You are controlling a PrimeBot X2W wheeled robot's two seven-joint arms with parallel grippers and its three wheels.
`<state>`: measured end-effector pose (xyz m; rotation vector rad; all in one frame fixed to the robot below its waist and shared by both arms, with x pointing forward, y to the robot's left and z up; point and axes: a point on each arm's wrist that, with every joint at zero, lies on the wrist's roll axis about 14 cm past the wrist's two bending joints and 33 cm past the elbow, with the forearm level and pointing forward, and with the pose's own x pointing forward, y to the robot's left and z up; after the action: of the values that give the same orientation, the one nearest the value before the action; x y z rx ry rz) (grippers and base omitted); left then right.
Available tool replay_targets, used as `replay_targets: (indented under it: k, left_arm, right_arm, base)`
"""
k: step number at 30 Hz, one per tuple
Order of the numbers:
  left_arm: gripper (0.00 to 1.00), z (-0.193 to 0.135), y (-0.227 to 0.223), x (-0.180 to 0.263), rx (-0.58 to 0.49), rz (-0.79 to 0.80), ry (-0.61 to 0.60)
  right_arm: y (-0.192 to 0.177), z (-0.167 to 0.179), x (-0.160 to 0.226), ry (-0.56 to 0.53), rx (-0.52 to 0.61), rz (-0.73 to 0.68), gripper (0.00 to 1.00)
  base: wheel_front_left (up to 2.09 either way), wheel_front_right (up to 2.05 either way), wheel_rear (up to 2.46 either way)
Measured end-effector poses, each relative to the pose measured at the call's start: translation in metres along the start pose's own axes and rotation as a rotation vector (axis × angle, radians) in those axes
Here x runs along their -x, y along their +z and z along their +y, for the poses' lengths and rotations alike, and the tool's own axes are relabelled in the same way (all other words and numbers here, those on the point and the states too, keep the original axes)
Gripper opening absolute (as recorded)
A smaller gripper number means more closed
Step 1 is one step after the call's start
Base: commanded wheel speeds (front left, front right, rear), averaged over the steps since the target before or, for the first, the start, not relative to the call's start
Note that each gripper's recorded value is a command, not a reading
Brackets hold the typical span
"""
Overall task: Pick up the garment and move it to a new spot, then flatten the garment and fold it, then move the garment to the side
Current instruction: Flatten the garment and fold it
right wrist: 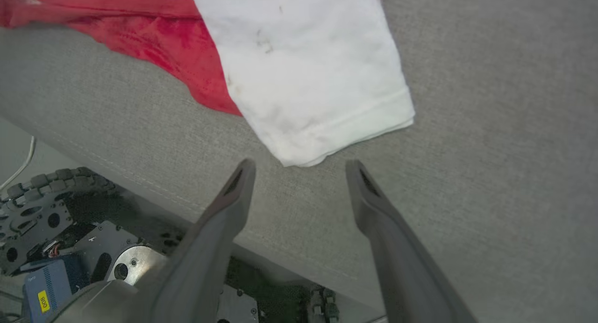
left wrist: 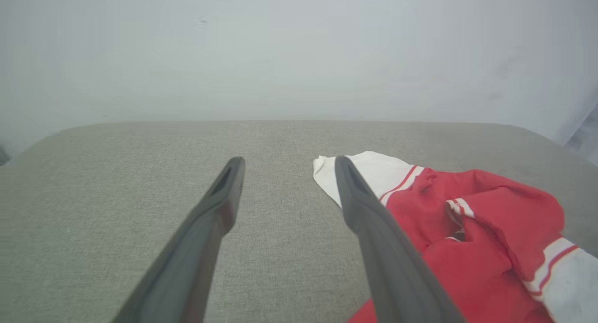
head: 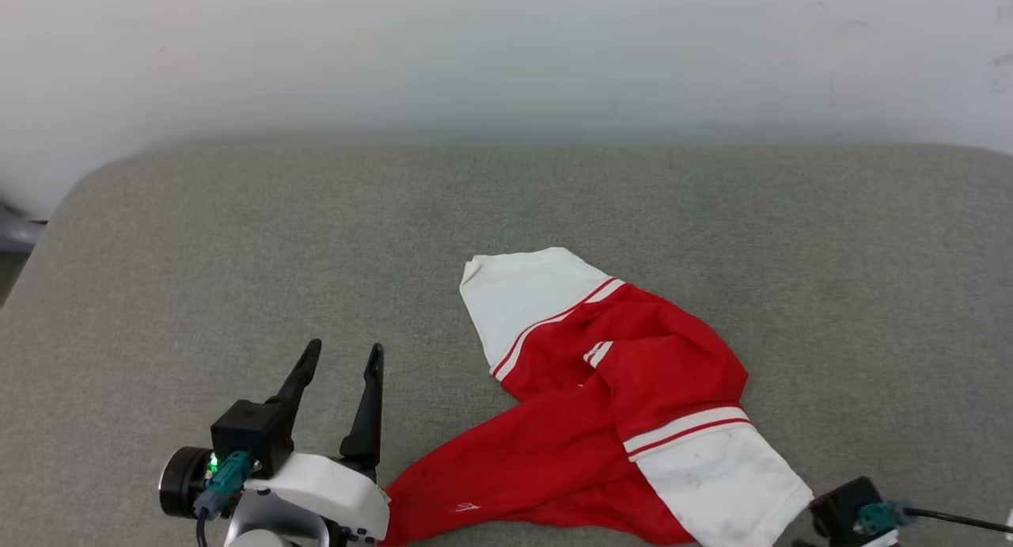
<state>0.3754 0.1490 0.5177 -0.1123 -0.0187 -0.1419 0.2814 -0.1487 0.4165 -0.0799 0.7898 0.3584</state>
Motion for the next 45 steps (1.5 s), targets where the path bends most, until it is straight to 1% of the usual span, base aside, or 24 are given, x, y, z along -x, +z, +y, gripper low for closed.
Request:
replay_targets:
  k: [4,8,13,16,17,18,19,24,30,34,37,40,43,45]
  left_arm:
    - [1.00,0.005,0.002,-0.002,0.001,-0.014,0.015]
    - [1.00,0.013,0.000,-0.004,-0.003,-0.013,0.039]
    - [1.00,0.019,-0.007,-0.006,-0.002,0.002,0.057]
    - [1.00,0.020,-0.011,-0.007,0.000,0.009,0.060]
    - [1.00,0.020,-0.011,-0.007,-0.001,0.010,0.059]
    - [1.00,0.021,-0.012,-0.008,0.000,0.011,0.062]
    - [1.00,0.022,-0.012,-0.008,-0.001,0.012,0.063]
    - [1.00,0.022,-0.013,-0.010,-0.001,0.012,0.063]
    - [1.00,0.020,-0.013,-0.004,-0.005,0.012,0.058]
    - [1.00,0.016,-0.011,-0.002,-0.007,0.005,0.046]
    - [1.00,0.010,-0.009,-0.002,-0.006,0.000,0.030]
    - [1.00,0.006,-0.008,-0.002,-0.004,-0.005,0.018]
    - [1.00,0.003,-0.008,-0.002,0.002,-0.005,0.013]
    - [1.00,0.003,-0.009,-0.002,0.004,0.002,0.014]
  right_arm:
    - [-0.010,0.009,-0.012,0.057,0.046,0.075,1.00]
    - [-0.015,0.014,-0.028,0.092,0.083,0.107,1.00]
    - [-0.028,0.017,-0.046,0.122,0.096,0.173,1.00]
    - [-0.044,0.017,-0.052,0.132,0.091,0.242,1.00]
    - [-0.045,0.018,-0.053,0.137,0.087,0.251,0.40]
    - [-0.047,0.018,-0.054,0.139,0.087,0.261,0.29]
    - [-0.048,0.018,-0.055,0.139,0.087,0.269,0.00]
    - [-0.044,0.019,-0.056,0.144,0.063,0.252,0.00]
    - [-0.005,0.014,-0.041,0.116,0.062,0.098,0.00]
    - [0.041,-0.007,-0.020,0.035,0.071,-0.060,0.00]
    - [0.065,-0.019,-0.004,-0.014,0.064,-0.146,0.00]
    - [0.081,-0.037,0.008,-0.077,0.048,-0.195,0.00]
    - [0.095,-0.061,0.018,-0.144,-0.003,-0.242,0.00]
    - [0.096,-0.085,0.022,-0.210,-0.044,-0.245,0.00]
  base:
    - [0.00,0.00,0.00]
    - [0.00,0.00,0.00]
    - [0.00,0.00,0.00]
    - [0.00,0.00,0.00]
    - [0.00,0.00,0.00]
    - [0.00,0.00,0.00]
    - [0.00,0.00,0.00]
    - [0.00,0.00,0.00]
    - [0.00,0.00,0.00]
    - [0.00,0.00,0.00]
    - [0.00,0.00,0.00]
    - [0.00,0.00,0.00]
    - [0.00,0.00,0.00]
    - [0.00,0.00,0.00]
